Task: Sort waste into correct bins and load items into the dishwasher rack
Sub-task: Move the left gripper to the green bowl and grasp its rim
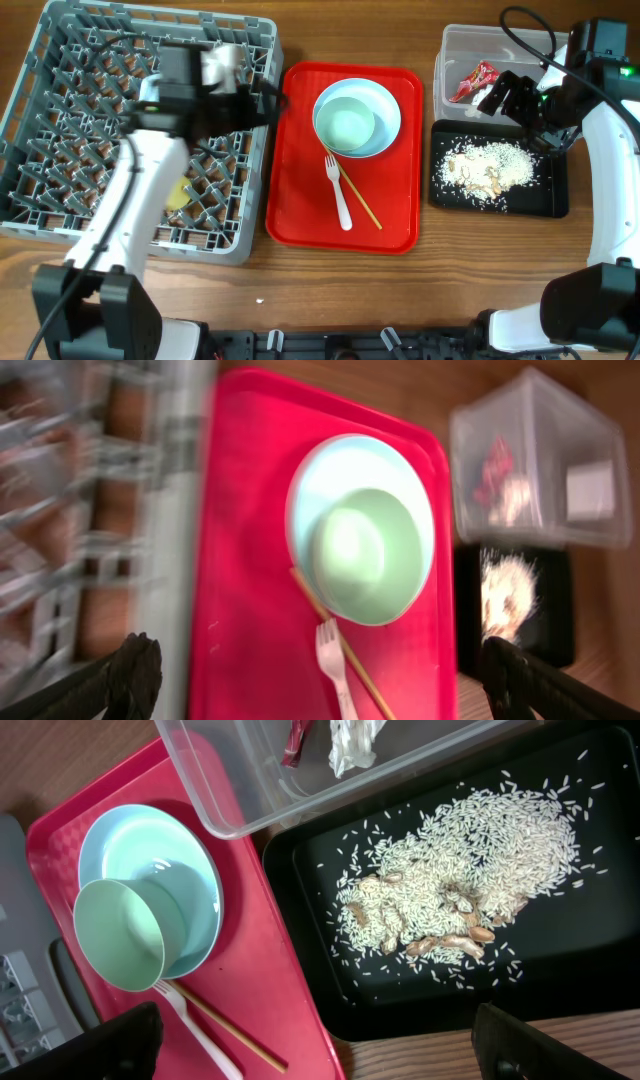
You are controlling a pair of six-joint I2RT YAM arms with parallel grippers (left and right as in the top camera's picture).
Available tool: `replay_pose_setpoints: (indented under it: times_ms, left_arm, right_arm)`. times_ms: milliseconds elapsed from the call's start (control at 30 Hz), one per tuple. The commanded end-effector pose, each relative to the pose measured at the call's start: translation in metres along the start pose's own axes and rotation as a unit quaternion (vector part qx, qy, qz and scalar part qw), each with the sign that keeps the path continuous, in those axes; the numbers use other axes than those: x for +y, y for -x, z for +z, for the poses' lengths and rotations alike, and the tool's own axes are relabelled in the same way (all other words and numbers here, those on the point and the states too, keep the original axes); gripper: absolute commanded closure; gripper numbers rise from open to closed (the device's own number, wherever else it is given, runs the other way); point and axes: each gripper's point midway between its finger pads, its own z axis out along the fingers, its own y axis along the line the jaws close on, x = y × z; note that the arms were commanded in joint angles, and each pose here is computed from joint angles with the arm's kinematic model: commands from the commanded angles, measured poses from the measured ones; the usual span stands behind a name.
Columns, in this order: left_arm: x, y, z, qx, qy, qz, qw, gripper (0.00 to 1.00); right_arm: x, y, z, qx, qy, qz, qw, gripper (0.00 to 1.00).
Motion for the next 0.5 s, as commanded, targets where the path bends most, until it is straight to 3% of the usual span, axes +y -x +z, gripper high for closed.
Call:
replay_pose_setpoints:
  times_ms: [0,200,467]
  left_arm:
    - [-0.035,0.002,0.013,-0.036,0.040,0.148,0.988,0.00]
    - [-0.097,-0.007,0.047,-0.062,-0.005,0.242,0.968,0.00]
    - [-0.122,-0.027,0.118,-0.069,-0.023,0.280,0.957,0.05]
  right_arm:
    - [0.003,0.001,-0.006,-0.008,0.007,-0.005,1.000,0.00]
    - [0.003,0.002,-0.006,-0.008,0.007,-0.005,1.000,0.00]
    - [0.003,0.001,-0.006,-0.007,0.007,-0.005,1.000,0.00]
